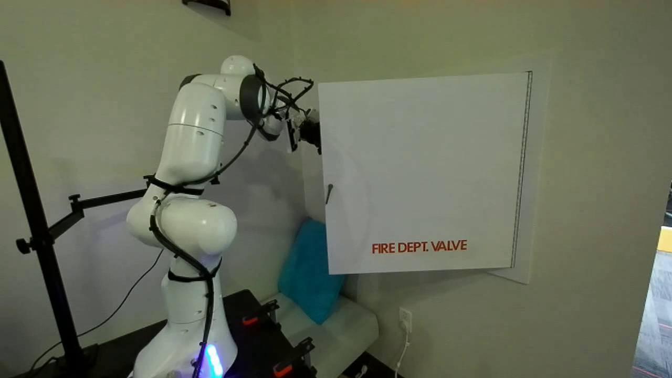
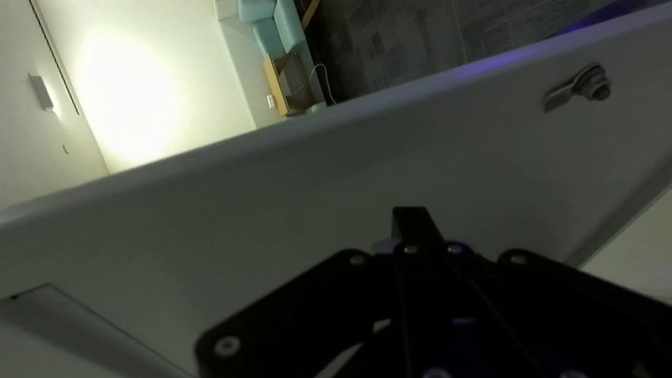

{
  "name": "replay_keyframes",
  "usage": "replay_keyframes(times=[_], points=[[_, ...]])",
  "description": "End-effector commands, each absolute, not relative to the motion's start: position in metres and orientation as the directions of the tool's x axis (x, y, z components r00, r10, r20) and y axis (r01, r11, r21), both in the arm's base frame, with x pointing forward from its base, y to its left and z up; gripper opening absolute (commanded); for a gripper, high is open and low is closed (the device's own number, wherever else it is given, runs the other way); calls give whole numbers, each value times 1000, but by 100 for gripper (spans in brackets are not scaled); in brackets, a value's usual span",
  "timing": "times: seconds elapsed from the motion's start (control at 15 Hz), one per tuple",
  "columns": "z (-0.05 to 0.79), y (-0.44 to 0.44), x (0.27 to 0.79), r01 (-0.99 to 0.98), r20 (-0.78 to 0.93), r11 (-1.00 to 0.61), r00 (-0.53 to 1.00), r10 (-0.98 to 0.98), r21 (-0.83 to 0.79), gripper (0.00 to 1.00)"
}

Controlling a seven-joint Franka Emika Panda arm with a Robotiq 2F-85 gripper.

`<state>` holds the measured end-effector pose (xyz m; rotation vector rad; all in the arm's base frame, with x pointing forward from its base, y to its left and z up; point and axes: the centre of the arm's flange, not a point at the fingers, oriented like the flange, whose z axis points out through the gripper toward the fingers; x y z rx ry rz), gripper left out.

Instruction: Open the door

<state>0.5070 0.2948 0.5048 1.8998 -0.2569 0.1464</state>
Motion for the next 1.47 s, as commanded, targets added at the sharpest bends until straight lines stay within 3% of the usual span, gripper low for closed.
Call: replay_keyframes(times=[0.0,0.67,1.4], points=[[506,268,491,-251,203,-317,963,-177,915,0],[501,219,456,-239,161,-299,951,-264,924,0],[481,126,412,-346,280,-283,927,-249,895,0]])
